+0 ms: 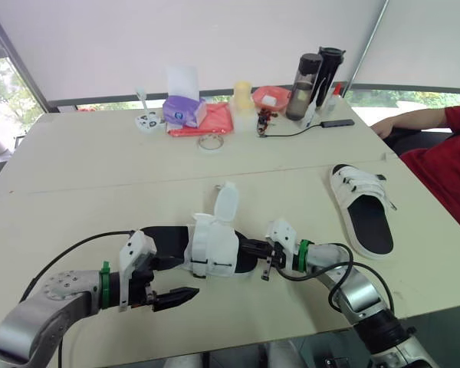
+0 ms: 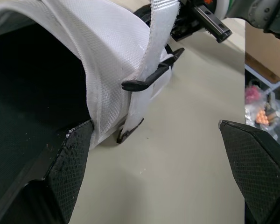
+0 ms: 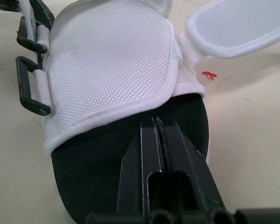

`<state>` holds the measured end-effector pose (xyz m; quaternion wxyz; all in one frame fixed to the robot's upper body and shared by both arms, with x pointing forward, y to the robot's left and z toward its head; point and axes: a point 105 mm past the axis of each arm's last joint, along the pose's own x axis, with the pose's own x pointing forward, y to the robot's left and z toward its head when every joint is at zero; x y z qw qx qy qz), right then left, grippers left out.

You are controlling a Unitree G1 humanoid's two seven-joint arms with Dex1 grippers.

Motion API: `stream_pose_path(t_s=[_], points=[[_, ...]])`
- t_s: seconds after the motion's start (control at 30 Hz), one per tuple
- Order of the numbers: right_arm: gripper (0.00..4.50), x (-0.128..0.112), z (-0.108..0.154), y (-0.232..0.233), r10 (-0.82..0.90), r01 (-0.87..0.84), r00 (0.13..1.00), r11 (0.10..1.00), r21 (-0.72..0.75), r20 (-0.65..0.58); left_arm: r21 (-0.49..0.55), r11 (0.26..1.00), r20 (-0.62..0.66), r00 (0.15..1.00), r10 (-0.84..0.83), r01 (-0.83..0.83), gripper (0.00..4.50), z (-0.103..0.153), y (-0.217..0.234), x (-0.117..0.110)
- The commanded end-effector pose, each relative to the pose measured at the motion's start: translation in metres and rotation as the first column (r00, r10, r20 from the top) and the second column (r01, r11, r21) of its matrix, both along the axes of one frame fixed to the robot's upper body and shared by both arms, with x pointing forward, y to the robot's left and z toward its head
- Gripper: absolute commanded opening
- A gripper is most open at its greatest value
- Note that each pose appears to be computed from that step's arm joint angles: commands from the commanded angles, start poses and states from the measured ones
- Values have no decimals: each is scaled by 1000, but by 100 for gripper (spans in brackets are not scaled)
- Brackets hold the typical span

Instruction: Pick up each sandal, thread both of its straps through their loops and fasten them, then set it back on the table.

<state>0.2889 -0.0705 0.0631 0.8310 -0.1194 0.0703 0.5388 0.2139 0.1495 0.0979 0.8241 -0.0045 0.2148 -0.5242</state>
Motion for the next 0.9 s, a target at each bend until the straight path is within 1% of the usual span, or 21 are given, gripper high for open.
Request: stream_pose_path(t_s=[0.03,0.17,0.3,0.47,0.67,0.77,0.9], points=[[0,-3,-51,-27,-113,90,982,984,-156,-149,-35,997,-23,998,-66,65,444,0,-9,-5],[0,-3,-51,-28,-121,98,982,983,-156,-148,-60,993,-59,993,-104,101,444,5,-9,-9],[0,-3,-51,-29,-125,102,981,982,-156,-148,-48,992,-100,988,-118,114,444,6,1,-17],[0,-4,-52,-27,-124,101,981,983,-153,-150,-83,988,-148,979,-141,130,444,13,6,-26],[0,-2,-51,-25,-119,97,982,984,-148,-148,-96,989,-153,980,-130,116,444,16,10,-25],[0,-3,-49,-23,-98,77,985,987,-142,-144,-98,987,-138,980,-143,130,444,14,2,-23],[0,-9,-41,-19,-42,26,992,991,-133,-120,-75,992,-94,989,-113,106,444,6,-4,-10]])
